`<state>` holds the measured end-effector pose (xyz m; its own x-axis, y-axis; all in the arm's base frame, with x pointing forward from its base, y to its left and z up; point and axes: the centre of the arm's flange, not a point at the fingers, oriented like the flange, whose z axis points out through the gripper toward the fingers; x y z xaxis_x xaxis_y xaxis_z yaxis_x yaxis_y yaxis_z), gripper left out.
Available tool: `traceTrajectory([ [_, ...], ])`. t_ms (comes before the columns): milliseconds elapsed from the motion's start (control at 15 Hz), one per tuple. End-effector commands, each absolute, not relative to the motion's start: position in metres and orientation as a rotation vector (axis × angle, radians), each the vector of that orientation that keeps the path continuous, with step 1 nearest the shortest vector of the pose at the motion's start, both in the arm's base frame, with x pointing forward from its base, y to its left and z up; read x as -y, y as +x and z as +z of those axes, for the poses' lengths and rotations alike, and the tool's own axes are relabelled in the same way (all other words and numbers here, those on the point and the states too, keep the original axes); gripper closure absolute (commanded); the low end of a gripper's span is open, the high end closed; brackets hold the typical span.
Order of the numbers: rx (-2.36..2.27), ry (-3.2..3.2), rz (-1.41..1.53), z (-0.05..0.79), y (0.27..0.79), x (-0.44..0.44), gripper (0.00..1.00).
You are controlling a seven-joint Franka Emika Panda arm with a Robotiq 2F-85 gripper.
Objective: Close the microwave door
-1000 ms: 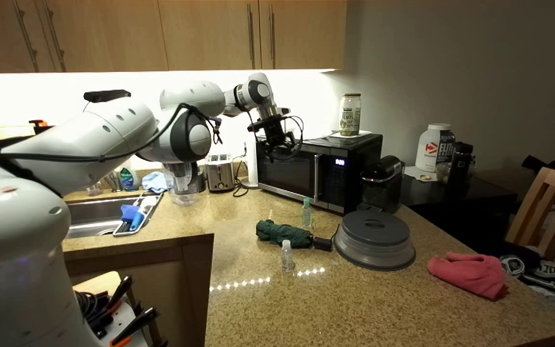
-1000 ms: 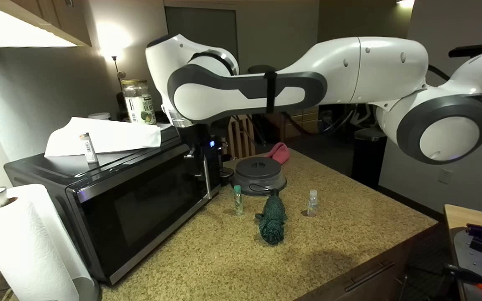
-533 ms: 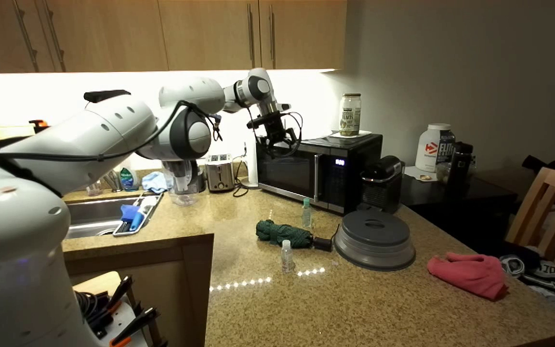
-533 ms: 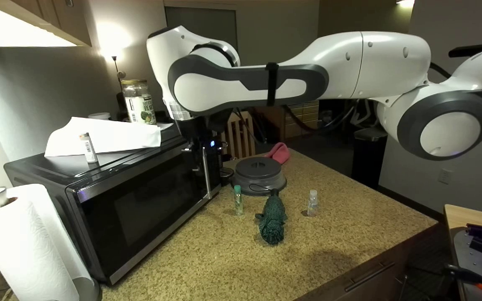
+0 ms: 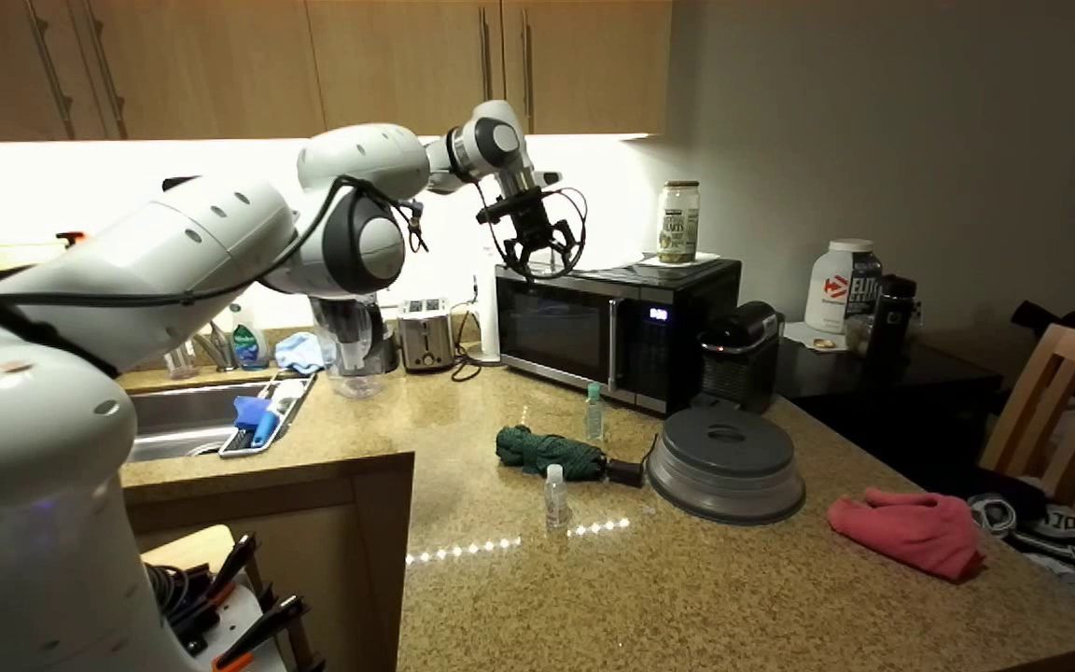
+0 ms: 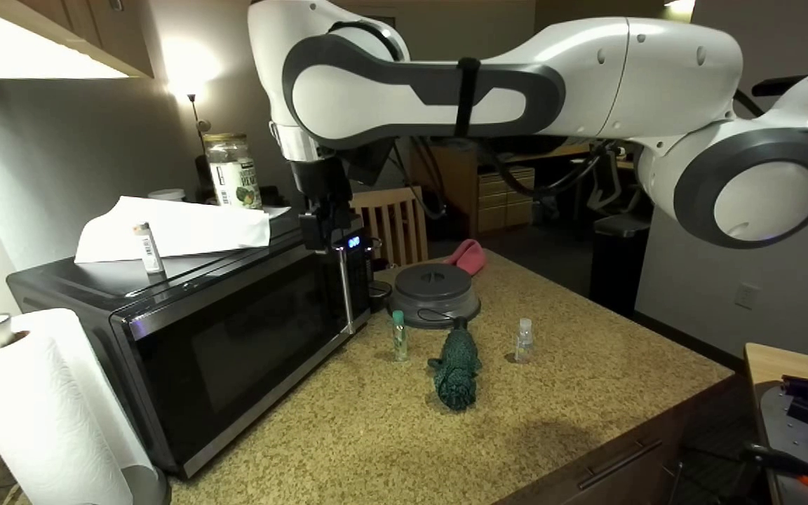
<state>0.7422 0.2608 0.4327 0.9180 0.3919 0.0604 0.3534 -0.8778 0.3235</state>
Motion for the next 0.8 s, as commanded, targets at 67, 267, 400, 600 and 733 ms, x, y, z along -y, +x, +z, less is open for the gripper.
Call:
traceTrajectory([
  [67,-0.554,2.769,0.17,0.4287,0.7425,-0.2613,0.0],
  [267,-0.554,2.769,0.169,0.4282,0.7426,-0.2614,0.0],
  [400,-0.554,2.769,0.169,0.4282,0.7426,-0.2614,0.0],
  [600,-0.554,2.769,0.169,0.4282,0.7426,-0.2614,0.0],
  [733,-0.549,2.775,0.172,0.4266,0.7394,-0.2596,0.0],
])
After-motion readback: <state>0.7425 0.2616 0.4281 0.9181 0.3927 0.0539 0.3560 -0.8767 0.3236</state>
